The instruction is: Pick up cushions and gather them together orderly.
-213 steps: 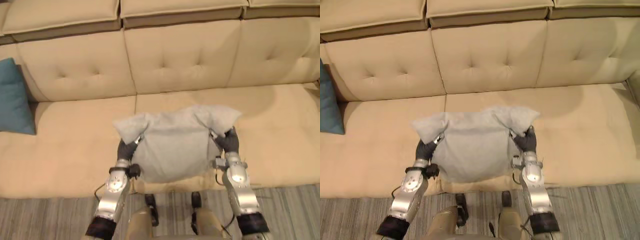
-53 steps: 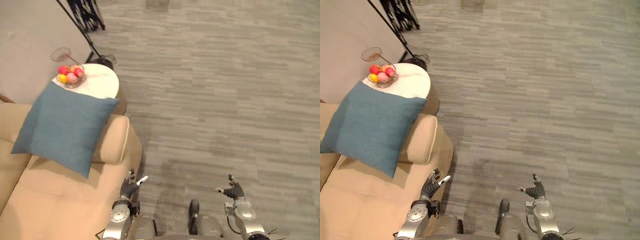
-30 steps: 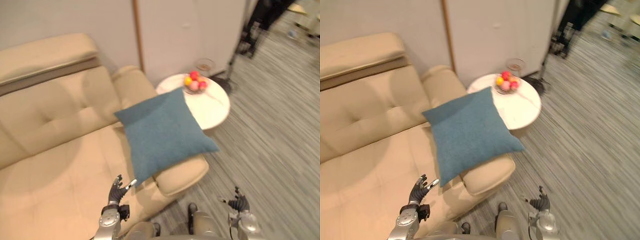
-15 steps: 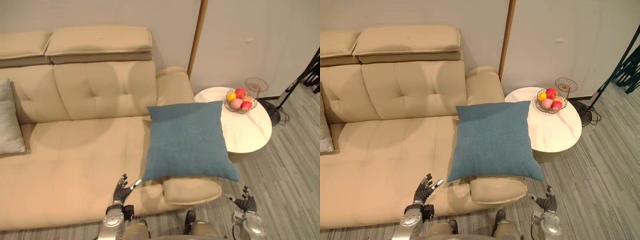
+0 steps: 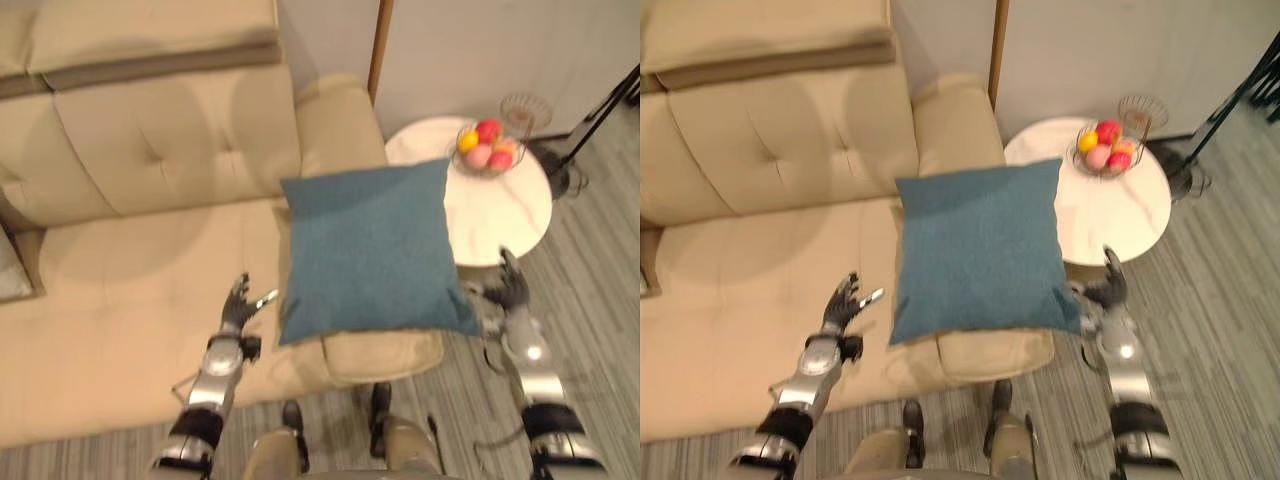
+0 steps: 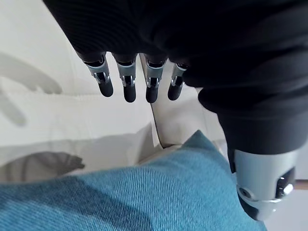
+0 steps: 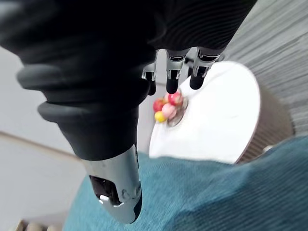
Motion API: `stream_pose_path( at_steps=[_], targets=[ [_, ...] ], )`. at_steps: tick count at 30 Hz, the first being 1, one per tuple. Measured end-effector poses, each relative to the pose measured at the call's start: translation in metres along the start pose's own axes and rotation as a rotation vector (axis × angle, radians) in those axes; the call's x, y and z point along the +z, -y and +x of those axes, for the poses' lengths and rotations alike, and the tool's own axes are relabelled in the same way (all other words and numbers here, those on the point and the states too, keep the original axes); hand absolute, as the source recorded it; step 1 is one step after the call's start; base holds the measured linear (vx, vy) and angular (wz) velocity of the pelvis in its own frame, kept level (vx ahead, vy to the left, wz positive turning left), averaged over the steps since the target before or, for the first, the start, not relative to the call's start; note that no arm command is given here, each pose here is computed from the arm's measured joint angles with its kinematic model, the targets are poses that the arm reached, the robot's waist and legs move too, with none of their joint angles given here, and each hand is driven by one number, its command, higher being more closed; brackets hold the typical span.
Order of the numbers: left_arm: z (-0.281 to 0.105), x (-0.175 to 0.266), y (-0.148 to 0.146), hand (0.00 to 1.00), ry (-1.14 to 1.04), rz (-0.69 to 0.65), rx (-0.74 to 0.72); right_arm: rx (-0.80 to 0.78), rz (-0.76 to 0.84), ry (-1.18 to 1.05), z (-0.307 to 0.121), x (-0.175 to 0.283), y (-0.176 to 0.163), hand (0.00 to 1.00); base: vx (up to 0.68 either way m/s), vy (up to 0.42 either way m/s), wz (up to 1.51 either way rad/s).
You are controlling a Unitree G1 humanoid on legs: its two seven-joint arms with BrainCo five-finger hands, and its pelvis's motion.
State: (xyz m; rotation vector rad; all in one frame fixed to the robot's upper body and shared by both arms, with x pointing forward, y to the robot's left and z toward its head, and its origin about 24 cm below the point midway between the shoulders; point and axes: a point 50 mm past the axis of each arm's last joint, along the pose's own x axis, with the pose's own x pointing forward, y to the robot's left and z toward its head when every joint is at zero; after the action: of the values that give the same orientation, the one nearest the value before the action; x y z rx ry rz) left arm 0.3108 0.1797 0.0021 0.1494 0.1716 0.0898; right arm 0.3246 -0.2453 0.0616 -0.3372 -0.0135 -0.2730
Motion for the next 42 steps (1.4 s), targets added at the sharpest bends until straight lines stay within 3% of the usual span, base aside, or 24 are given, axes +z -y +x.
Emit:
stream_pose_path(
  at_steps=[5,6,11,23,28,37,42],
  targets=[
    [0.029,0.051,0.022,0.00,0.106,-0.033,-0.031,0.042,0.048,0.071,0.030,0.043,-0.029,0.00,-0.15,-0.018,0.08],
    [0.033,0.057,0.028,1.00,0.103,-0.037,-0.045,0.035,0.066,0.067,0.034,0.048,-0.035,1.00,-0.10,-0.007,-0.01],
    [0.043,0.076,0.045,1.00,0.101,-0.112,-0.052,0.061,0.106,0.090,0.043,0.071,-0.055,1.00,-0.07,-0.007,-0.08],
    [0.037,0.127,0.026,1.00,0.333,-0.124,-0.029,0.125,0.169,0.283,0.011,0.092,-0.060,1.00,0.03,-0.004,-0.07],
    [0.002,0.099,0.025,1.00,0.351,-0.181,-0.059,0.178,0.261,0.306,-0.033,0.080,-0.066,1.00,0.10,0.026,-0.01],
    [-0.075,0.022,0.014,1.00,0.190,-0.296,-0.006,0.377,0.363,0.383,-0.091,0.084,-0.086,1.00,0.07,0.029,-0.09],
    [-0.099,0.014,0.004,1.00,0.195,-0.339,0.031,0.434,0.396,0.392,-0.106,0.081,-0.093,1.00,-0.04,0.064,-0.35]
  ],
)
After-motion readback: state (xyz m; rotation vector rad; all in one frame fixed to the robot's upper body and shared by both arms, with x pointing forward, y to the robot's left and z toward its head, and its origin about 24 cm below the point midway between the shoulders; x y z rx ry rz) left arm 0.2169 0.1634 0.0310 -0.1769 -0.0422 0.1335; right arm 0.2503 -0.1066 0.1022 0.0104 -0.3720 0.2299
